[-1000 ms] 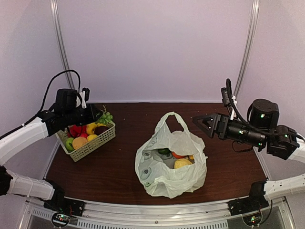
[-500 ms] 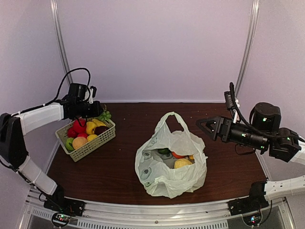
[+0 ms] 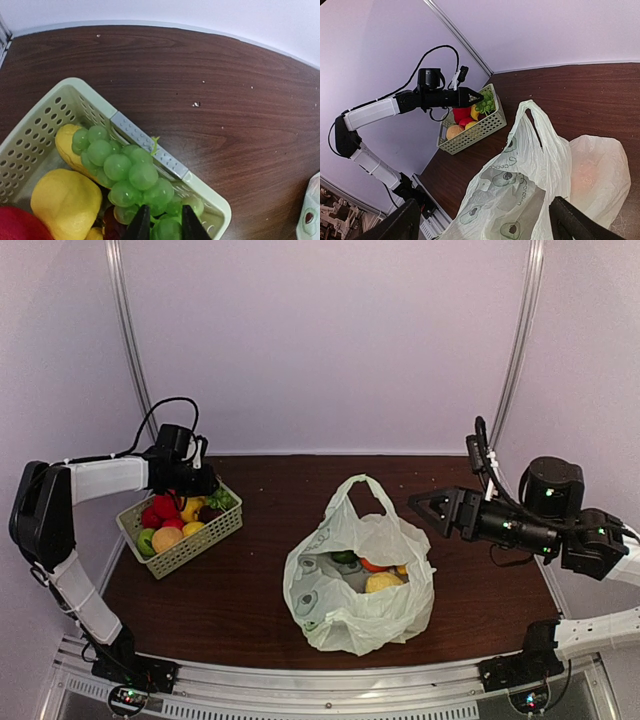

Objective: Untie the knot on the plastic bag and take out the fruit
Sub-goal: Place the fake fruit in the bin.

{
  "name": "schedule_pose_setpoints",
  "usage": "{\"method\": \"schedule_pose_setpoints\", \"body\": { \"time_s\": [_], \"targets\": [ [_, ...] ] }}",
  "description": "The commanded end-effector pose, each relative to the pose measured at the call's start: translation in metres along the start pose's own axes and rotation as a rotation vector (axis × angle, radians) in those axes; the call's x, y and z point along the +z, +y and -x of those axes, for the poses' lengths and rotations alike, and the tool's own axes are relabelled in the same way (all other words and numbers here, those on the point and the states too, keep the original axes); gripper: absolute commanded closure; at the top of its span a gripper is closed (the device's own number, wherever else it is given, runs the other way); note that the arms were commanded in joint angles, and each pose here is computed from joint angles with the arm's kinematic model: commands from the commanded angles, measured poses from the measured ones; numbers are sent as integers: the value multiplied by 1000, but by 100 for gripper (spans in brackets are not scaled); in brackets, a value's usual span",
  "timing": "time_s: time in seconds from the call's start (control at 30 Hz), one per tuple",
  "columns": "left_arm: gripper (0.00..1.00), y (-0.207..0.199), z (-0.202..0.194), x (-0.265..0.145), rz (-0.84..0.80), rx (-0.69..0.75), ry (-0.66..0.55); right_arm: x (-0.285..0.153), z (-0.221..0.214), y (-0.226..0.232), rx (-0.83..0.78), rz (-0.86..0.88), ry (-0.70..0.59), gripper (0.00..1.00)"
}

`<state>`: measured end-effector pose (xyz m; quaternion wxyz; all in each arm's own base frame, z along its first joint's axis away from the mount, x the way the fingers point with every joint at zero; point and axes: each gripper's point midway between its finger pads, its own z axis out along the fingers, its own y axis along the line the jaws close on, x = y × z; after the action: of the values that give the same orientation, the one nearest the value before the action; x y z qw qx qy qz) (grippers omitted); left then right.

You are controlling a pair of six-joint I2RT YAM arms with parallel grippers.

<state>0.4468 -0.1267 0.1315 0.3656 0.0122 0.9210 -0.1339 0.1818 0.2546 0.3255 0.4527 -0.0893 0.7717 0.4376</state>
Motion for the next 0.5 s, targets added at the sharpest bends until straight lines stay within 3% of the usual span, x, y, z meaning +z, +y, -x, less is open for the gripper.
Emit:
{"method": "schedule_pose_setpoints", "body": {
  "time_s": [0.0, 0.07, 0.2, 0.47],
  "targets": [
    [68, -2, 24, -9, 0, 1, -71, 0, -9, -5, 0, -6, 21, 10],
    [53, -2, 26, -13, 1, -4, -79, 0, -10, -5, -2, -7, 23, 10],
    [33, -6, 30, -25, -14, -9, -100, 1, -12, -5, -17, -9, 36, 10],
    [12, -30, 48, -90, -120, 5, -205, 1, -21, -27, -80, -128, 88, 10]
  ]
}}
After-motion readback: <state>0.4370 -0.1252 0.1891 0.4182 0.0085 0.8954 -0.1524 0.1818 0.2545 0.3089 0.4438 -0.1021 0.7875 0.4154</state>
